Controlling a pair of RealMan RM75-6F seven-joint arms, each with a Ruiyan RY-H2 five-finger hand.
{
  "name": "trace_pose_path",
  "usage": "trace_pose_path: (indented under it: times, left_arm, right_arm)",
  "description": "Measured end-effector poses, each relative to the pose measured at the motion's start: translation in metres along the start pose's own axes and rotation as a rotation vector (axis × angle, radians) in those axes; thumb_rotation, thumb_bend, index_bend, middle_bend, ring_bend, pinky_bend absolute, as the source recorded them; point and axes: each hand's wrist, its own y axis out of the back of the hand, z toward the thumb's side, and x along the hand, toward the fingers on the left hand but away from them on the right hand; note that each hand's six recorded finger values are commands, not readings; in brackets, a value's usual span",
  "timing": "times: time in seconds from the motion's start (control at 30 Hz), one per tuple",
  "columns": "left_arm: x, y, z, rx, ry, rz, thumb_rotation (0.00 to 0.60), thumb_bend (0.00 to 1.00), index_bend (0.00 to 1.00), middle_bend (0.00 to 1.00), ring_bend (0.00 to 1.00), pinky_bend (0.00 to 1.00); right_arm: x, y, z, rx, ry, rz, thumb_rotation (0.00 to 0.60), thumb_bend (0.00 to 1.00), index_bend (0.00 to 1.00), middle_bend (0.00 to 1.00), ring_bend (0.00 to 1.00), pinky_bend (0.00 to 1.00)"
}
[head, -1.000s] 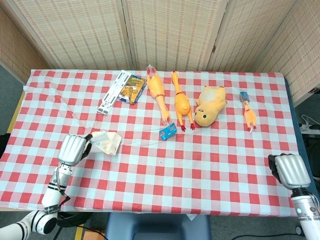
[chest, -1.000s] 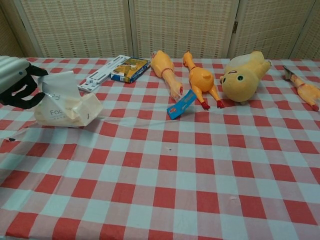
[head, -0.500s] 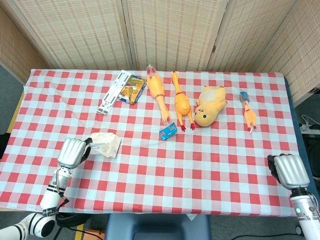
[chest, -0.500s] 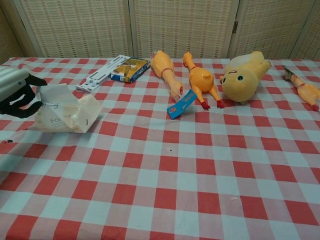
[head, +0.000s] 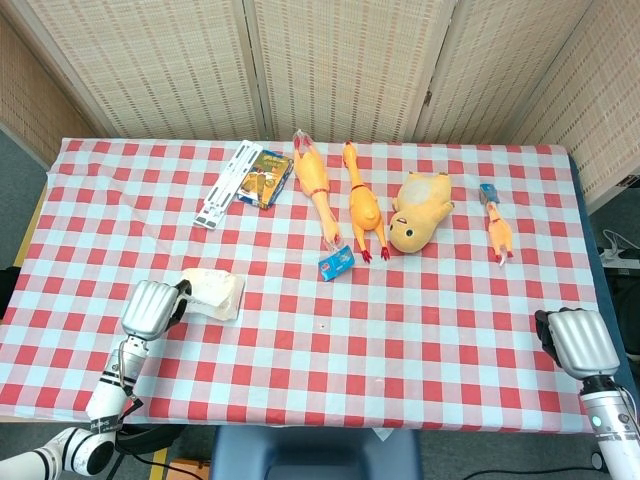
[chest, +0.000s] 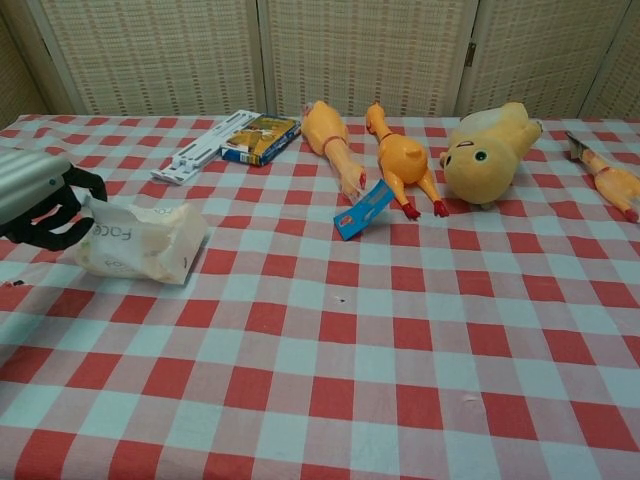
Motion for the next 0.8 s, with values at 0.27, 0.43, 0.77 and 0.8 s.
trace_pose_path:
  times: [0.27,0.43,0.77,0.8]
  left_arm:
    - [-0.005,0.012,-0.008,-0.008,0.031,0.061,0.600,0.54,0.64,0.90,0.91,0.95]
    - [-0.022,0.029,-0.023,0.042,0.090,0.146,0.600,0.53,0.64,0.90,0.91,0.95]
    - [-0.078,0.041,-0.087,0.187,0.268,0.127,0.600,0.53,0.65,0.91,0.91,0.95]
    - [-0.084,0.042,-0.093,0.195,0.291,0.119,0.600,0.53,0.66,0.91,0.91,0.95]
  right_arm:
    - [0.000,-0.001,0.001,0.002,0.002,0.004,0.600,0.92,0.86,0.72,0.61,0.65]
    - [0.000,-0.002,0.001,0.004,0.003,0.010,0.600,0.92,0.86,0.73,0.61,0.65]
    - [0.001,-0.001,0.001,-0.001,0.003,0.006,0.600,0.92,0.86,0.73,0.61,0.65]
    - [0.001,-0.001,0.001,0.000,0.003,0.007,0.600,0.92,0.86,0.73,0.61,0.65]
